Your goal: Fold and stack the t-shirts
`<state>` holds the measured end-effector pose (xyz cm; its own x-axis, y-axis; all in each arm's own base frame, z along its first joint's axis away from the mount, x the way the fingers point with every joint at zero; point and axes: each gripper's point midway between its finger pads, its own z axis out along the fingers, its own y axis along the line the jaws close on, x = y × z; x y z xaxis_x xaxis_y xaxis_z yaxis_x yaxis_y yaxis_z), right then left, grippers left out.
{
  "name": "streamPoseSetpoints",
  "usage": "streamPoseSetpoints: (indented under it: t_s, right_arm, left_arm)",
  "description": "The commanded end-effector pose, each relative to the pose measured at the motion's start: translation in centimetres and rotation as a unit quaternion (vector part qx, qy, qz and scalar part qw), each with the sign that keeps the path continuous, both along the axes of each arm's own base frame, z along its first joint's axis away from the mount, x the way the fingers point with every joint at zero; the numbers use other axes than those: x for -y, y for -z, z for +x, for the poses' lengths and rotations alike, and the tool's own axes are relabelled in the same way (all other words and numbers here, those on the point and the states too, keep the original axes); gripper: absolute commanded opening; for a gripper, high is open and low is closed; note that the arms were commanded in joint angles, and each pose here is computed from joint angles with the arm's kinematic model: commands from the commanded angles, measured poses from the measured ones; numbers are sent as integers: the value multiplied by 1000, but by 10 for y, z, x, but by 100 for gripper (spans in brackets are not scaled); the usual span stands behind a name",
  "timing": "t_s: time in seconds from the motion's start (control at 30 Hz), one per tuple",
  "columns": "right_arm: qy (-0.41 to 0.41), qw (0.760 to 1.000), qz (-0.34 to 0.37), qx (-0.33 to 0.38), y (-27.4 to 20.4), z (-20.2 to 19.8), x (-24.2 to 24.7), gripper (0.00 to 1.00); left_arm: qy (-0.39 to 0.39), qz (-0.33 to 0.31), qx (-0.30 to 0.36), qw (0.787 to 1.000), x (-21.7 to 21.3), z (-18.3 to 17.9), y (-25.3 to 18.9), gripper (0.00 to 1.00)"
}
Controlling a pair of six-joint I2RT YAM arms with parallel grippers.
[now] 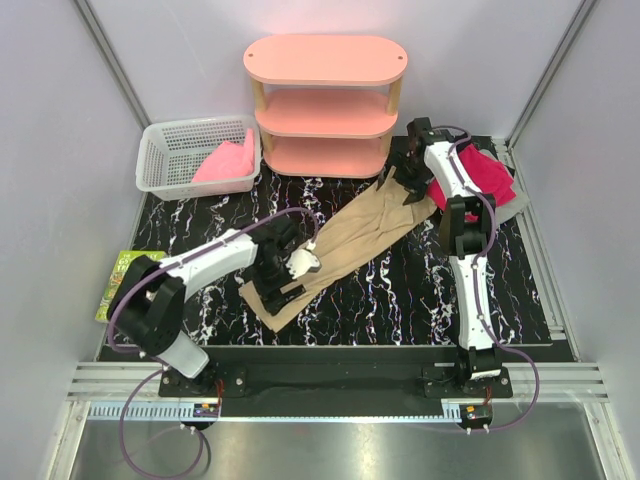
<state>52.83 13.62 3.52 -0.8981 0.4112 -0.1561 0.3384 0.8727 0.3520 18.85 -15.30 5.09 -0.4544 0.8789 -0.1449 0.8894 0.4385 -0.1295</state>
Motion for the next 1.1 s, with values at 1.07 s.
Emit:
streamPoseSetpoints:
  t_s: [1.07]
  right_arm:
    - [-494,784,-315,204,-62,-328,-294,100]
  left_arm:
    - [-549,-205,308,750,-281,65,-175,99]
